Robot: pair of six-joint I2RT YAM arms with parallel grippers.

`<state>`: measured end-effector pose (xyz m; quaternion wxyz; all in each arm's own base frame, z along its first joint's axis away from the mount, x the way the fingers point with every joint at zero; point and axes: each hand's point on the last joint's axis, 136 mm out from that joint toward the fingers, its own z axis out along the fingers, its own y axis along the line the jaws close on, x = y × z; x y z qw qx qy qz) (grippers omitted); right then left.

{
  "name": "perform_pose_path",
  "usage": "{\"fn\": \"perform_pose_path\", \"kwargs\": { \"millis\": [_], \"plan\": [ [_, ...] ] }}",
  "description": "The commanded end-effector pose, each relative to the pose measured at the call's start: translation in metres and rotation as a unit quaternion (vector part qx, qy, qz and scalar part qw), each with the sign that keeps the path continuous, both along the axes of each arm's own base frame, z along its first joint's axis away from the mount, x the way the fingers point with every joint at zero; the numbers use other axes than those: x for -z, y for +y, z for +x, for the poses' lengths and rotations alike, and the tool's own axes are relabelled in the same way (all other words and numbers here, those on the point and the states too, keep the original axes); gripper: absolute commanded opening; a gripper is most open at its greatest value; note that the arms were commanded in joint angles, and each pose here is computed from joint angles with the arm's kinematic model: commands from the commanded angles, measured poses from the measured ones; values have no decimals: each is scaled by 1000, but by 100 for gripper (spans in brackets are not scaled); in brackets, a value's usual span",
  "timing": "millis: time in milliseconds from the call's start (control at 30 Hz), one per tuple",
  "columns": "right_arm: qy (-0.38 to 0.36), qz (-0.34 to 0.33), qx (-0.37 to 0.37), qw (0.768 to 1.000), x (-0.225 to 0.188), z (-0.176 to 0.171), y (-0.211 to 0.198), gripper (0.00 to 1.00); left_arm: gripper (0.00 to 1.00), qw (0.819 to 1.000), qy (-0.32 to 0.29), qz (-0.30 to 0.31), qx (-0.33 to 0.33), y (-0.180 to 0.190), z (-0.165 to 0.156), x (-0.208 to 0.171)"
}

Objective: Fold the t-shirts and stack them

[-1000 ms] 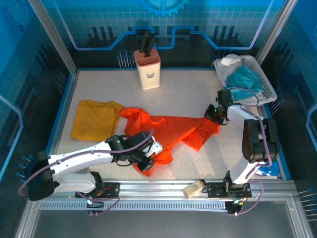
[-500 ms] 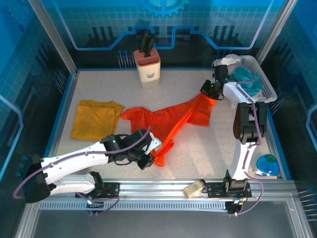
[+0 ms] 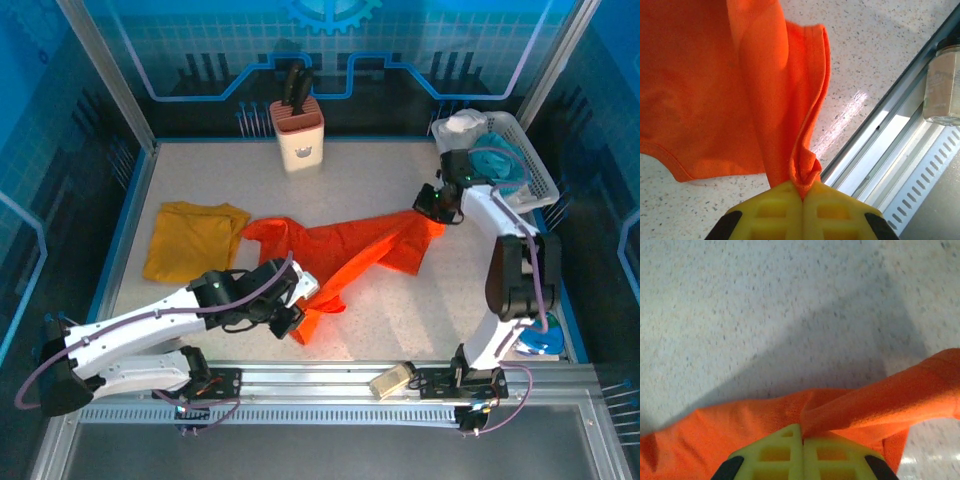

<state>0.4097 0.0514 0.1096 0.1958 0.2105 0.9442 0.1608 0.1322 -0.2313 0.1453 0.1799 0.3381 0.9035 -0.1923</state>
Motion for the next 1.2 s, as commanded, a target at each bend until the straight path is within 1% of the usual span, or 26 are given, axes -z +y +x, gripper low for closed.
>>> {"fn": "perform_pose_path", "kwargs": {
  "millis": [0,67,100,133,167,200,233,267,300,367,433,533,633,733,867,1000,1167],
  "plan": [
    [27,-6,-27,999,12,-40,2,13,0,1000,-9,19,-17,9,7,-4],
    [39,-15,-35,999,24,-53,-2,34,0,999,-10,26,-23,10,12,-2],
    [46,-16,-38,998,28,-55,-5,42,0,999,-10,29,-24,10,14,-1],
    [54,-8,-40,998,32,-57,-7,49,0,999,-7,32,-24,9,15,1],
    [60,1,-36,998,35,-59,-10,61,0,999,-3,36,-23,9,16,3],
    [58,7,-29,998,37,-60,-13,68,0,999,-2,41,-24,8,17,4],
    [47,15,-17,999,36,-61,-17,80,0,999,-1,47,-26,9,18,6],
    [29,18,-4,999,33,-62,-23,96,0,998,1,51,-27,9,19,8],
    [11,19,6,1000,30,-63,-27,100,0,998,3,53,-27,9,19,10],
    [-15,5,28,999,23,-69,-38,100,0,998,6,56,-30,9,19,13],
    [-19,-8,49,999,25,-81,-44,100,0,998,9,55,-31,8,19,15],
    [-22,-11,78,997,36,-94,-49,91,0,998,8,52,-29,5,20,16],
    [-14,-4,90,996,53,-98,-51,81,0,997,1,64,-40,8,25,17],
    [-4,-2,94,996,68,-95,-53,74,0,996,3,71,-54,13,28,18],
    [7,-5,93,996,80,-86,-55,70,0,994,1,80,-70,21,29,19],
    [-2,-16,93,996,78,-74,-61,67,0,993,-9,83,-85,27,32,17],
    [-21,-30,96,995,69,-53,-70,58,0,990,-28,83,-114,37,41,10]
  ]
}}
